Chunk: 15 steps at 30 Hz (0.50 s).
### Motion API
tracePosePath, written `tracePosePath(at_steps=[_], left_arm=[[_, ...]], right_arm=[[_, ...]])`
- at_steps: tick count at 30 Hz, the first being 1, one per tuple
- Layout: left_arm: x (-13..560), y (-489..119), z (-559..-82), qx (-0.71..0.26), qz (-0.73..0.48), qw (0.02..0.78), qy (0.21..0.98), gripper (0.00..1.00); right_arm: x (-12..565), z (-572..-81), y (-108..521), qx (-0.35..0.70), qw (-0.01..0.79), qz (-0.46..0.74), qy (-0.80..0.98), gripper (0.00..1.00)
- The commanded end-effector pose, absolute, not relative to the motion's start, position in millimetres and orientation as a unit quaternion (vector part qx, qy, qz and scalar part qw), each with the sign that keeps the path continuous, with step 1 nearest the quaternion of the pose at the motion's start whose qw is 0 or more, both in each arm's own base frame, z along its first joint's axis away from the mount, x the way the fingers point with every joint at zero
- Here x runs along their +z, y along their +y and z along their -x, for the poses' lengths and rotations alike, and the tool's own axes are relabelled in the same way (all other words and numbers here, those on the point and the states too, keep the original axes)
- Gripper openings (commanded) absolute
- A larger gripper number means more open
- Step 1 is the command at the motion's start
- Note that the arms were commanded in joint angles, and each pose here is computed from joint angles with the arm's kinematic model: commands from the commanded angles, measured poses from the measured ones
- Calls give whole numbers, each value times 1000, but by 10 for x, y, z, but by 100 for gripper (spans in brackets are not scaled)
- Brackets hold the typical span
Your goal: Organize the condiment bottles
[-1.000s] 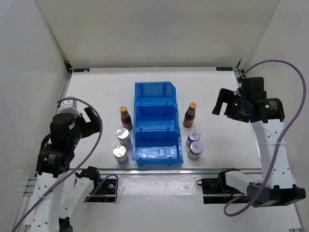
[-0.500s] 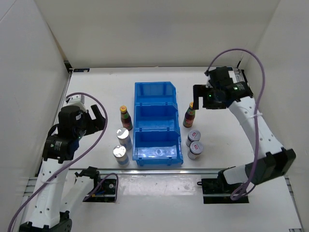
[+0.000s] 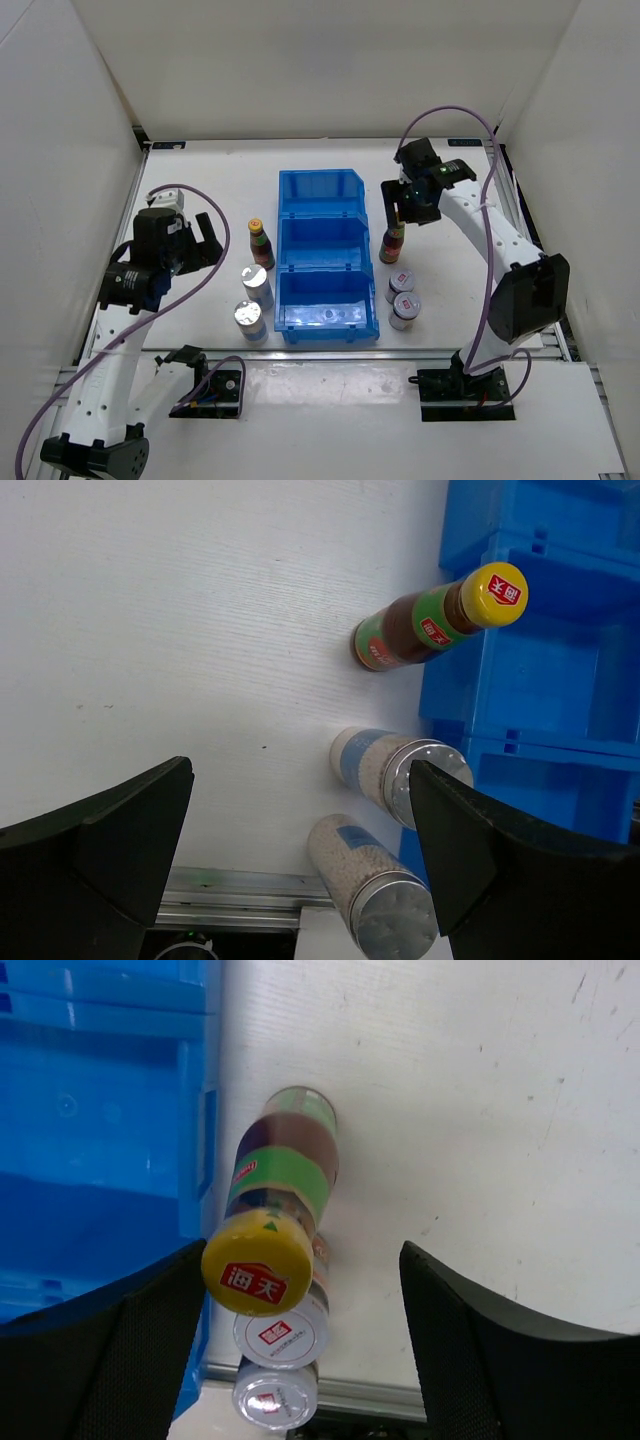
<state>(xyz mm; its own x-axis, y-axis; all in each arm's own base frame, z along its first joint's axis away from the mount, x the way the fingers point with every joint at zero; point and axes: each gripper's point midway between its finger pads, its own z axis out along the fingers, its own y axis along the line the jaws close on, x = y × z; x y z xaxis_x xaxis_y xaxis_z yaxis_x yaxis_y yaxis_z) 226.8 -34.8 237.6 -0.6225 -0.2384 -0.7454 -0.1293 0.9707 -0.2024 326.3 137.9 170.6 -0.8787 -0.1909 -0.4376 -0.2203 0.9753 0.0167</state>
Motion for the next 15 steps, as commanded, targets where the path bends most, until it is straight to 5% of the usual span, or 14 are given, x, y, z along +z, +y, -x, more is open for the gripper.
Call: tracePosePath(at_steps=[1,10,15], left_arm=[[2436,-320,-2270,-57,98,431,895,100],[2394,-289,-2299,-44,98,425,899,100],[2395,-296,-2300,-48,106,424,898,100]], right_arm=[[1799,-3445,1440,43,259,114,958,75],[1730,-3563,1478,43,238,123,963,29],[2042,-3637,1412,18,277,109,955,13]])
